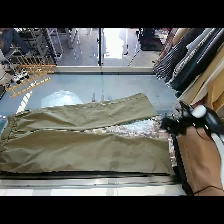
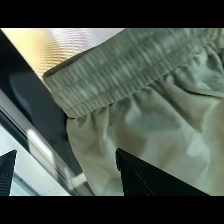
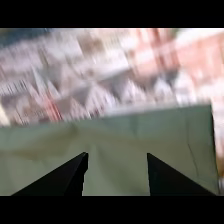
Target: Fold the clothes and pants, and hang the long-sleeved shirts on hangers.
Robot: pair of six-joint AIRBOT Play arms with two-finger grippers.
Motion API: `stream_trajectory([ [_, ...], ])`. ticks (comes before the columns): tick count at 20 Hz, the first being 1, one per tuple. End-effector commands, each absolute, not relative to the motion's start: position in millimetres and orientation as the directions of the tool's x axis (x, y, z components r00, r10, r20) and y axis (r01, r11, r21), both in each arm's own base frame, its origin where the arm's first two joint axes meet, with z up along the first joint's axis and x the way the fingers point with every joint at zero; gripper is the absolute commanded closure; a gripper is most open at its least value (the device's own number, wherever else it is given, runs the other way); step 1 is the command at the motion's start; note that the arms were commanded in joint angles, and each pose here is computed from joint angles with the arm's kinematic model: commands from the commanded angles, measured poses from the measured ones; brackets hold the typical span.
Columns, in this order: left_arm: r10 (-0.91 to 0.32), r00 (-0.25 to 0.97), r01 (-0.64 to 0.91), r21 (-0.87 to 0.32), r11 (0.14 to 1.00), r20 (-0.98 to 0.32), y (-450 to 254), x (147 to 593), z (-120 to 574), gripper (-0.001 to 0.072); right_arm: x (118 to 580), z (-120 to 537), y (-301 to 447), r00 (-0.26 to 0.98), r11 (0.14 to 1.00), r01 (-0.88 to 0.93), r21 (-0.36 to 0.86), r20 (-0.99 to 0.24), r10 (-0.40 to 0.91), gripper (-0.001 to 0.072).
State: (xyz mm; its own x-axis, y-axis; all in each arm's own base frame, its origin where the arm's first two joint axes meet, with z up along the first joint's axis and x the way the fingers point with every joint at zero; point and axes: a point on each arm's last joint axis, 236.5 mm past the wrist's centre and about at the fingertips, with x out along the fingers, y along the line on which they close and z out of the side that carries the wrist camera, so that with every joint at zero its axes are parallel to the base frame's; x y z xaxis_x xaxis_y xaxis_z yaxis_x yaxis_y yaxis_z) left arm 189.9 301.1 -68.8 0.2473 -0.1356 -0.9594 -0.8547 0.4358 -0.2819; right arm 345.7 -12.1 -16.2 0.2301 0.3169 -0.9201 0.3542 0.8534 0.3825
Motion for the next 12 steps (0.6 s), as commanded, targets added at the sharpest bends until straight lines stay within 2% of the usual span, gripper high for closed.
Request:
stream_trajectory([
  [1, -0.129, 0.394, -0.866, -0.414, 0.28, -0.91, 297, 192, -84, 0.0002, 251, -29, -2, 0.233, 0.765, 0.455, 0.456, -0.89, 0.391, 0.0292],
  [5, -0.11, 0.481, -0.838, -0.493, 0.234, -0.87, 301, 205, -82, 0.0002, 180, -53, 18, 0.235, 0.666, 0.536, 0.519, -0.849, 0.472, 0.029],
  [8, -0.089, 0.522, -0.819, -0.528, 0.226, -0.848, 306, 216, -77, 0.0003, 167, -56, 24, 0.26, 0.641, 0.546, 0.539, -0.836, 0.482, 0.0283],
  [12, -0.105, 0.536, -0.815, -0.546, 0.193, -0.837, 305, 220, -86, 0.0014, 157, -51, 30, 0.232, 0.617, 0.566, 0.547, -0.823, 0.518, 0.0243],
])
